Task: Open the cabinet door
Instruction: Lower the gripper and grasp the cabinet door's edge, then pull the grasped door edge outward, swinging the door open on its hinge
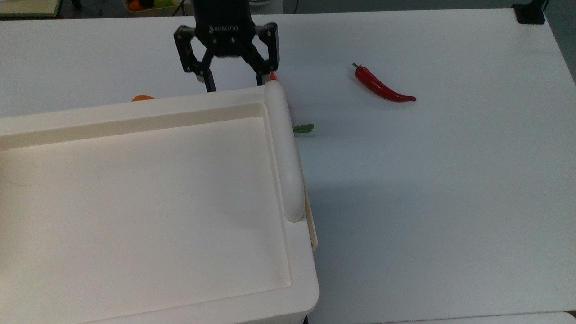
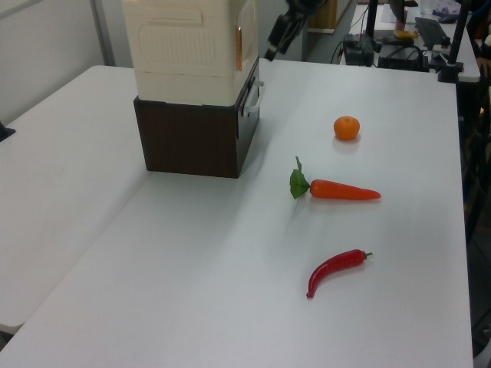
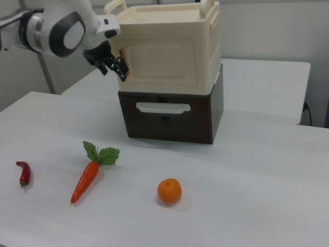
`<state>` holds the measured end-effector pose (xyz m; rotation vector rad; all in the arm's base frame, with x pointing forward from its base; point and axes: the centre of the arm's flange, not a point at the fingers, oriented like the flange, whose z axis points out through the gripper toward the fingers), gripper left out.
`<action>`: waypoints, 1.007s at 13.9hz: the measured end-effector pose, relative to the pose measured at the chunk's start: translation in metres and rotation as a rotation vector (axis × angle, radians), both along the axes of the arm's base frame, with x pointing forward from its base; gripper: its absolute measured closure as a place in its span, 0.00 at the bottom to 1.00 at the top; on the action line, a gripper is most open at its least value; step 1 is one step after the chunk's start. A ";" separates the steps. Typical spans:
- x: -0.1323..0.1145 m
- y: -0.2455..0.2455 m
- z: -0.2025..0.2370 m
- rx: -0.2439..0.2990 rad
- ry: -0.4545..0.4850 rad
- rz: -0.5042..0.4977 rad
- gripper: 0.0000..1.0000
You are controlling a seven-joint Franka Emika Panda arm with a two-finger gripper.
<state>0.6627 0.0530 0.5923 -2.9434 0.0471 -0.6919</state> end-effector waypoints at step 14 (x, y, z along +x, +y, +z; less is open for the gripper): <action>0.038 0.020 0.002 -0.081 -0.193 0.017 0.81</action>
